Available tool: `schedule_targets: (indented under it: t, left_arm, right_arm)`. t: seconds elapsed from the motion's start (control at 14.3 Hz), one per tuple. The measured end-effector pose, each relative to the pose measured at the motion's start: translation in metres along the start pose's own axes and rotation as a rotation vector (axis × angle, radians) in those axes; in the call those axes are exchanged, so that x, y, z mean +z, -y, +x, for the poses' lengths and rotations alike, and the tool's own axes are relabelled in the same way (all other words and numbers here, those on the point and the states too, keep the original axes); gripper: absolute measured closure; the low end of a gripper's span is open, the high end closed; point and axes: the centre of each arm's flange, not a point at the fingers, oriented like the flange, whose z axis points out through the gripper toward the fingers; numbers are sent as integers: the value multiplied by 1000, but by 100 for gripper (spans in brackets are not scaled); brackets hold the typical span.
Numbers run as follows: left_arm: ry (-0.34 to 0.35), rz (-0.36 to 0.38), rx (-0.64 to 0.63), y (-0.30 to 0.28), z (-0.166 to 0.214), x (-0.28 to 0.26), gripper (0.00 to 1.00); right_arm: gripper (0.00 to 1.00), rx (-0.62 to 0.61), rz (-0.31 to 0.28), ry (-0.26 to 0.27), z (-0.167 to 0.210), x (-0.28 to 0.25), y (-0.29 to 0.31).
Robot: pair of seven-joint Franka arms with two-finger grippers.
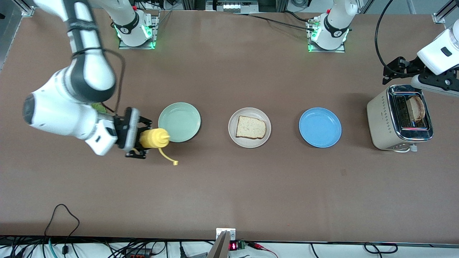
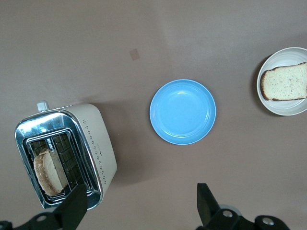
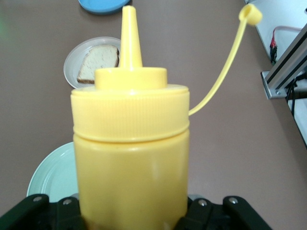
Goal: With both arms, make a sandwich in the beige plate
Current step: 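Set the yellow bottle down beside the lettuce with the right gripper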
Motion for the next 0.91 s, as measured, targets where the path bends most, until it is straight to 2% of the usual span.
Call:
schedule_targets:
  t: [0.28,0.56,0.91]
  left_arm:
    - [0,0,0,0,0,0,0]
    - [0,0,0,0,0,0,0]
    - [5,-1,0,0,-1,0,0]
  right_arm:
    - [62,-4,36,-219,-92,5,19]
    - [62,-10,21,-457,-180,27,64]
    - [62,-24,3,-686,-252,53,107]
